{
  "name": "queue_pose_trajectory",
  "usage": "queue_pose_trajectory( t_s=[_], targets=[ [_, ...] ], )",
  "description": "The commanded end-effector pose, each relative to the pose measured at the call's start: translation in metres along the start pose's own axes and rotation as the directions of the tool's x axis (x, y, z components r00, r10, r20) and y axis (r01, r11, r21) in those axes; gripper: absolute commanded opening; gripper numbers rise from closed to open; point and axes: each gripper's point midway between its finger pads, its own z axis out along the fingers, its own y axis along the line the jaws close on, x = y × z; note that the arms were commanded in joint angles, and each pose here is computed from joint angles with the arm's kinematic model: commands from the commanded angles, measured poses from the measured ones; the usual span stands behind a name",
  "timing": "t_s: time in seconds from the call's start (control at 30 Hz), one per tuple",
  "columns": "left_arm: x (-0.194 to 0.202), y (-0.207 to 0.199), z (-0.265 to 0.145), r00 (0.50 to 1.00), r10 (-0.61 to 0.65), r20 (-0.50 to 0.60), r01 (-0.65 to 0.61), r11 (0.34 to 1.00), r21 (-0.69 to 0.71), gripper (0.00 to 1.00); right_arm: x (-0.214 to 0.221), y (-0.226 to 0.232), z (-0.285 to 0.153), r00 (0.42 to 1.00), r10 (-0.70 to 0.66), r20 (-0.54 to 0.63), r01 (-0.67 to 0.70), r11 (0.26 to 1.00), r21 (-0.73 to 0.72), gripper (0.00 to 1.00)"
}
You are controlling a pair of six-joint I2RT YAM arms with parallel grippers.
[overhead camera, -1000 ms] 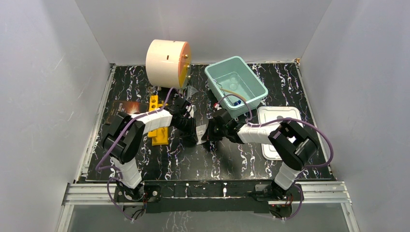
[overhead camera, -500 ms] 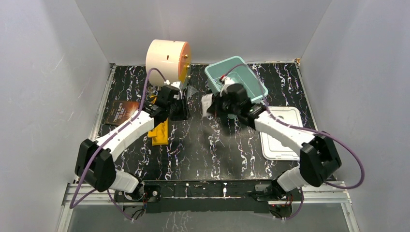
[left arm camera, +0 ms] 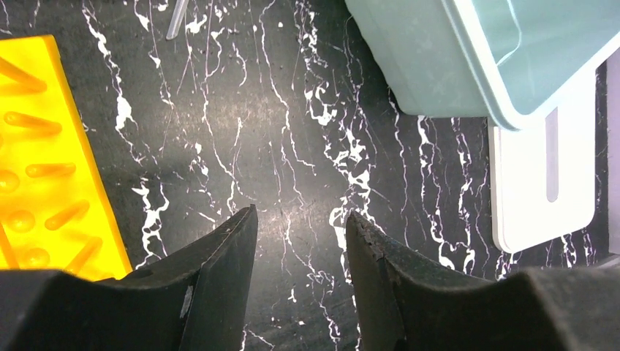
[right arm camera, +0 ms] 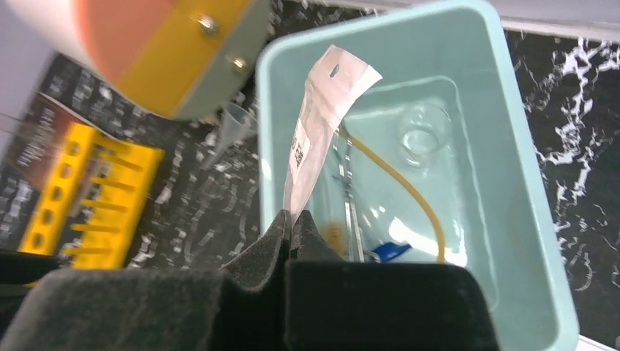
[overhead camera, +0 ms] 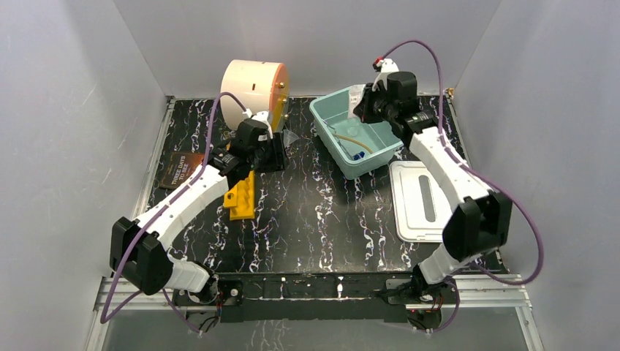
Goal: Organize the chemistry lab equipment
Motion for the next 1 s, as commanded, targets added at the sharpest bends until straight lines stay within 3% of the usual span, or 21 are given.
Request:
queue_pose_trajectory(
  t_s=[0.0,0.37,0.6,0.67,0.73,0.8,0.97],
  targets=[
    [-0.024,-0.006,-0.015,0.998,0.023,0.065,-0.023,1.0,0.008,0.48,0.029,-0.02,0.023,0.981,-0.105,-0.164,0.104,0.994,-0.014,0.0],
    [-0.017,-0.011,-0.008,0.997,0.076,0.012,-0.077,0.997,0.032,0.49,0.115,-0.038,0.087,0.89,-0.099,-0.445,0.065,0.994,-0.092,0.0],
    [-0.019,-0.008,-0.003,0.996,0.09,0.008,-0.09,0.996,0.014,0.49,0.132,-0.032,0.105,0.852,-0.127,-0.508,0.038,0.983,-0.182,0.0],
    [-0.02,-0.007,-0.003,0.996,0.091,0.009,-0.091,0.996,0.007,0.49,0.131,-0.036,0.109,0.851,-0.12,-0.511,0.041,0.986,-0.163,0.08],
    [-0.022,-0.006,-0.003,0.996,0.091,0.015,-0.091,0.996,-0.005,0.49,0.126,-0.042,0.11,0.853,-0.105,-0.511,0.05,0.992,-0.12,0.26],
    [-0.025,-0.005,-0.005,0.996,0.091,0.025,-0.091,0.996,-0.015,0.49,0.116,-0.044,0.11,0.866,-0.082,-0.493,0.05,0.996,-0.077,0.37],
    [-0.036,-0.002,-0.011,0.994,0.087,0.068,-0.084,0.995,-0.044,0.49,0.083,-0.05,0.101,0.903,-0.069,-0.424,0.085,0.996,0.017,0.46]
  ],
)
